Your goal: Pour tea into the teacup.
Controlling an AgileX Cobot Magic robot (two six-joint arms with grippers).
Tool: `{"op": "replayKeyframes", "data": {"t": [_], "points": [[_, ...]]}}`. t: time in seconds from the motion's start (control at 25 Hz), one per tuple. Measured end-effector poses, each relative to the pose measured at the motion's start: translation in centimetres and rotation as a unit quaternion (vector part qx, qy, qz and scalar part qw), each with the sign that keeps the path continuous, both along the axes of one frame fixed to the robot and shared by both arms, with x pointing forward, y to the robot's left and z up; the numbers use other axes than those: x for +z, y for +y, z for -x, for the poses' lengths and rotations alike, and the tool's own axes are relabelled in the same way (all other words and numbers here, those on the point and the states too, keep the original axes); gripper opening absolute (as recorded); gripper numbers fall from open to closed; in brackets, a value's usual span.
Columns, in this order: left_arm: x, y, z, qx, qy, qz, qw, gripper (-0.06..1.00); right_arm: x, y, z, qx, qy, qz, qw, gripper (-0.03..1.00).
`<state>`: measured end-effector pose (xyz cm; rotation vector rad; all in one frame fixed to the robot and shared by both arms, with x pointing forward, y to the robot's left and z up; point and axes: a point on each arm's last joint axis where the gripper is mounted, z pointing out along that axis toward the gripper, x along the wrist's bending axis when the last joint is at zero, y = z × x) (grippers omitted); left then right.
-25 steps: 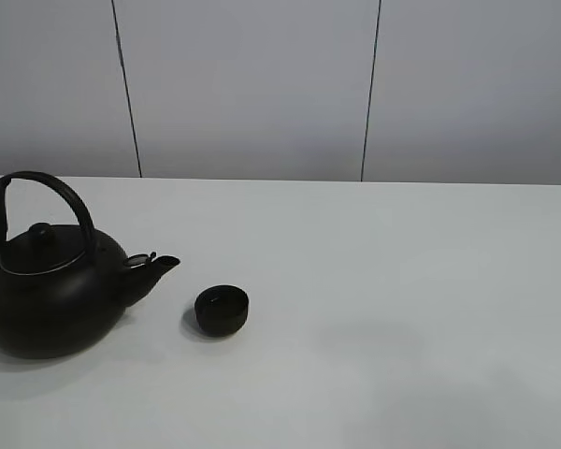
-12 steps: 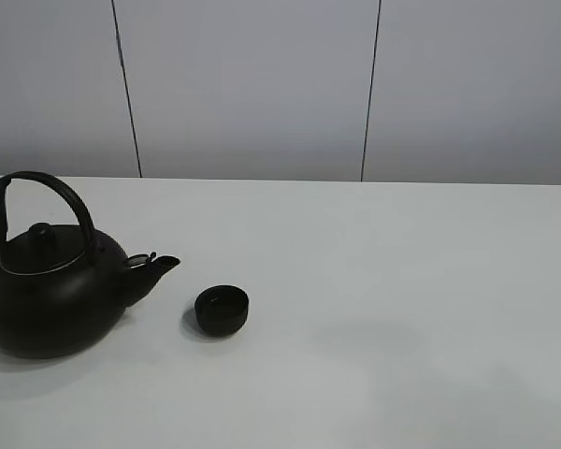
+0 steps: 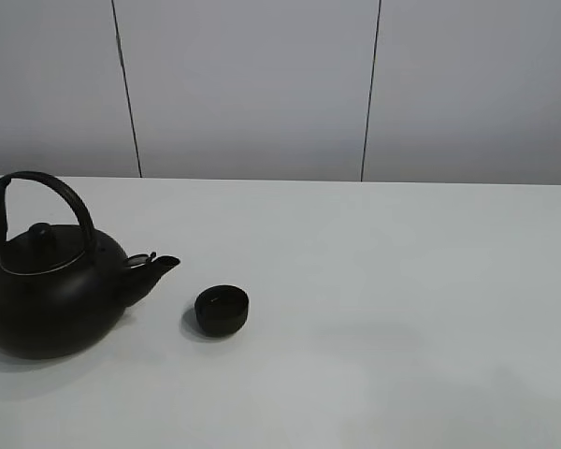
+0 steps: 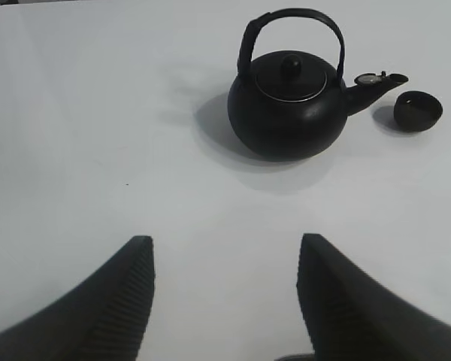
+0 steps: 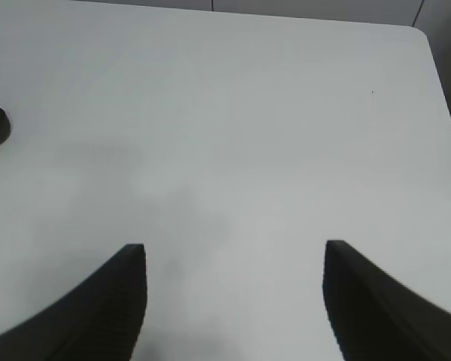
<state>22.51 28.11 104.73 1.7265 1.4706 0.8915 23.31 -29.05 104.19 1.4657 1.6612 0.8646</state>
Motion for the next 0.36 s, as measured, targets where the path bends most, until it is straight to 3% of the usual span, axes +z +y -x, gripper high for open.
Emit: {"op": "replayKeyframes", "data": {"t": [0.36], "points": [[-0.44, 0.58, -0.48, 0.024, -0.005, 0.009, 1.0, 0.42, 0.01, 0.0, 0.0, 0.0, 0.0, 0.0, 1.0, 0.46]]}}
